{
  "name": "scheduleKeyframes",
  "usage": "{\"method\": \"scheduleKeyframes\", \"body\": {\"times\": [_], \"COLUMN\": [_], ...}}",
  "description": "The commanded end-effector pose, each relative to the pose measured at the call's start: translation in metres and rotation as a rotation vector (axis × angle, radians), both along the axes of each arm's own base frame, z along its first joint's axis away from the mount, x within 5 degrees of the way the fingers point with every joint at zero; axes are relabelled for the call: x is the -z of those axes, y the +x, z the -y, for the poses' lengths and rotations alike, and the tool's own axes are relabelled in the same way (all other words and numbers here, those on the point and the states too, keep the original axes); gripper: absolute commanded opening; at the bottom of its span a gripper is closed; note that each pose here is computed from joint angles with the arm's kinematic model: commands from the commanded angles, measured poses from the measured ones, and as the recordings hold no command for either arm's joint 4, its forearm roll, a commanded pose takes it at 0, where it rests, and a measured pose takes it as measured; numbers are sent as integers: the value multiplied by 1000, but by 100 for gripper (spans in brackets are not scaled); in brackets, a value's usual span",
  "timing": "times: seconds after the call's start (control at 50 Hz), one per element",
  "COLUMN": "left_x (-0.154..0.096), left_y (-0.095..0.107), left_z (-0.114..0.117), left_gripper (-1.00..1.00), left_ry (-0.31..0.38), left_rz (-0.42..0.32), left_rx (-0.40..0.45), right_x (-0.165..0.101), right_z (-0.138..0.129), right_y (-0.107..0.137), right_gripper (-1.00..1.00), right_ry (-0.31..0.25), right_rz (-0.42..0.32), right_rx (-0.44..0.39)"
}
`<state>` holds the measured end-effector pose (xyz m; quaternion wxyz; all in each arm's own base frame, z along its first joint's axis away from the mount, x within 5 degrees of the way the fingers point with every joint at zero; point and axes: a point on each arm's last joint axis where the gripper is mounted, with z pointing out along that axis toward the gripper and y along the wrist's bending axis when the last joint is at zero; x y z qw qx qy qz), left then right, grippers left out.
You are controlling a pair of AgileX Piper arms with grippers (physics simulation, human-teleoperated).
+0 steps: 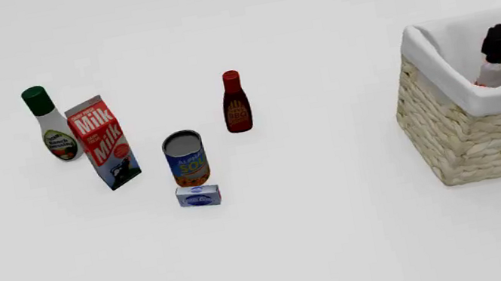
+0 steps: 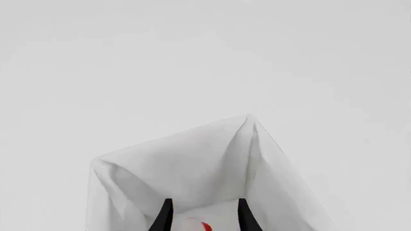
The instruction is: Pick the ketchup and place it in the basket.
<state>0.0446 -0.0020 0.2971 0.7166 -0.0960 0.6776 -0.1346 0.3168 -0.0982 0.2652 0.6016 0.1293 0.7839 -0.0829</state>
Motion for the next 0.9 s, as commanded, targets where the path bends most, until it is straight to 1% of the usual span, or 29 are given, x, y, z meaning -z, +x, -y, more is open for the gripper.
{"method": "scheduleKeyframes", "body": {"times": [0.02,0.14,0.62,0.9], "left_x": [0,0,0,0], "left_y": [-1,-2,-4,-4], "left_z": [0,0,0,0], "left_gripper": [100,100,100,100], "left_ry": [-2,-5,-17,-25], "left_rz": [3,4,12,16], "left_rx": [1,2,3,5], "right_x": [-13,-20,-78,-99], "right_z": [-5,-10,-43,-55], "right_y": [-8,-13,-50,-71], "right_gripper": [100,100,100,100], "right_ry": [-10,-15,-58,-82], "right_rz": [27,43,149,195], "right_rx": [-7,-18,-100,-131]}}
